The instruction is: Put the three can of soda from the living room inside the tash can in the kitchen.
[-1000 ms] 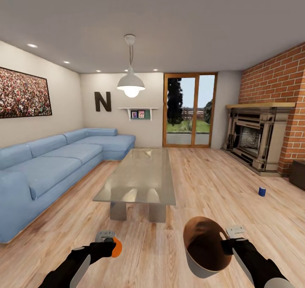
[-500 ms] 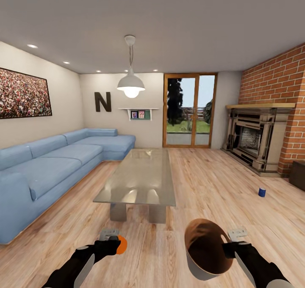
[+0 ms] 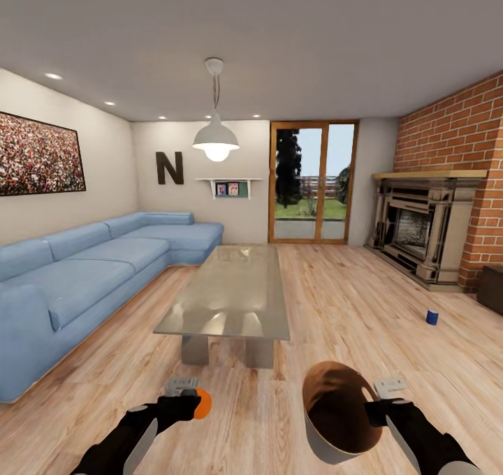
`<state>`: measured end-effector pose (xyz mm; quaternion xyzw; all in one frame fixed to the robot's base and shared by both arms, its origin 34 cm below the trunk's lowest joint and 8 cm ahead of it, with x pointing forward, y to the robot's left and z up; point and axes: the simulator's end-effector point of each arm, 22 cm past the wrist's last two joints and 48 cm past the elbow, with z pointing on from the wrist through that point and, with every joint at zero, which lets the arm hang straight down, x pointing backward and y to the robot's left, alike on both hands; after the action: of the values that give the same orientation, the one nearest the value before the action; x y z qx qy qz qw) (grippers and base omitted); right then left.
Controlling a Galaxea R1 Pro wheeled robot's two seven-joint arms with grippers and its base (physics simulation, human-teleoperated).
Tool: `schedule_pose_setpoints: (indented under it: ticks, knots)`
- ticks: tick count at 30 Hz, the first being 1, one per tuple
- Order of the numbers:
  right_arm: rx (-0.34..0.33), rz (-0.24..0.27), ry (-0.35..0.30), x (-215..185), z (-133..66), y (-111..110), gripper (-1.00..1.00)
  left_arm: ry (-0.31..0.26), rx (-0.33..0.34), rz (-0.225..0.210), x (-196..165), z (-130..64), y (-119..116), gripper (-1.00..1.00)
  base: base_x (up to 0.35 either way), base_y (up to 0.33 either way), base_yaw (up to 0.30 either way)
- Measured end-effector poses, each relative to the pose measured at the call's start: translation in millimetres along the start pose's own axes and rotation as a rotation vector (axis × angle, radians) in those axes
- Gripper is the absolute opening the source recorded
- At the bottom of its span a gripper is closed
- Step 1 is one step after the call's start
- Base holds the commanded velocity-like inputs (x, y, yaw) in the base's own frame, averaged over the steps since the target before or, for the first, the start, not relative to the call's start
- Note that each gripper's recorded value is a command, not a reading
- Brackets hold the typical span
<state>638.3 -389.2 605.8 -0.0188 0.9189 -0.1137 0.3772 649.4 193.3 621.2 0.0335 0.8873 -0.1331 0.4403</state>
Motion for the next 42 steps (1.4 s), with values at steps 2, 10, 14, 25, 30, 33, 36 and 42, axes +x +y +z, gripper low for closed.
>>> schedule_pose_setpoints:
  ticks: [2, 10, 14, 25, 30, 33, 36, 42]
  knots:
    - [-0.009, 0.009, 0.004, 0, -0.7, 8, -1.00, -0.001, 0.024, 0.005, -1, 1.7, -12, -1.00, 0.000, 0.000, 0.000]
    - [-0.046, 0.002, 0.001, -4, -3.2, 44, -1.00, -0.007, 0.165, -0.010, -2, 7.3, -83, -1.00, 0.000, 0.000, 0.000]
    - [-0.046, 0.000, 0.006, -2, -2.8, 45, -1.00, -0.008, 0.176, -0.012, -3, 7.8, -89, -1.00, 0.000, 0.000, 0.000]
    - [-0.051, 0.007, 0.001, -4, -3.4, 46, -1.00, -0.008, 0.177, -0.012, -2, 7.7, -90, -1.00, 0.000, 0.000, 0.000]
    - [-0.051, 0.006, 0.001, -4, -3.4, 46, -1.00, -0.008, 0.177, -0.012, -3, 7.8, -90, -1.00, 0.000, 0.000, 0.000]
    - [-0.051, 0.006, 0.001, -5, -3.4, 46, -1.00, -0.008, 0.177, -0.012, -3, 7.8, -90, -1.00, 0.000, 0.000, 0.000]
    - [-0.051, 0.006, 0.001, -4, -3.4, 46, -1.00, -0.008, 0.177, -0.012, -3, 7.8, -90, -1.00, 0.000, 0.000, 0.000]
    - [-0.050, 0.006, 0.001, -5, -3.4, 46, -1.00, -0.008, 0.177, -0.013, -3, 7.7, -90, -1.00, 0.000, 0.000, 0.000]
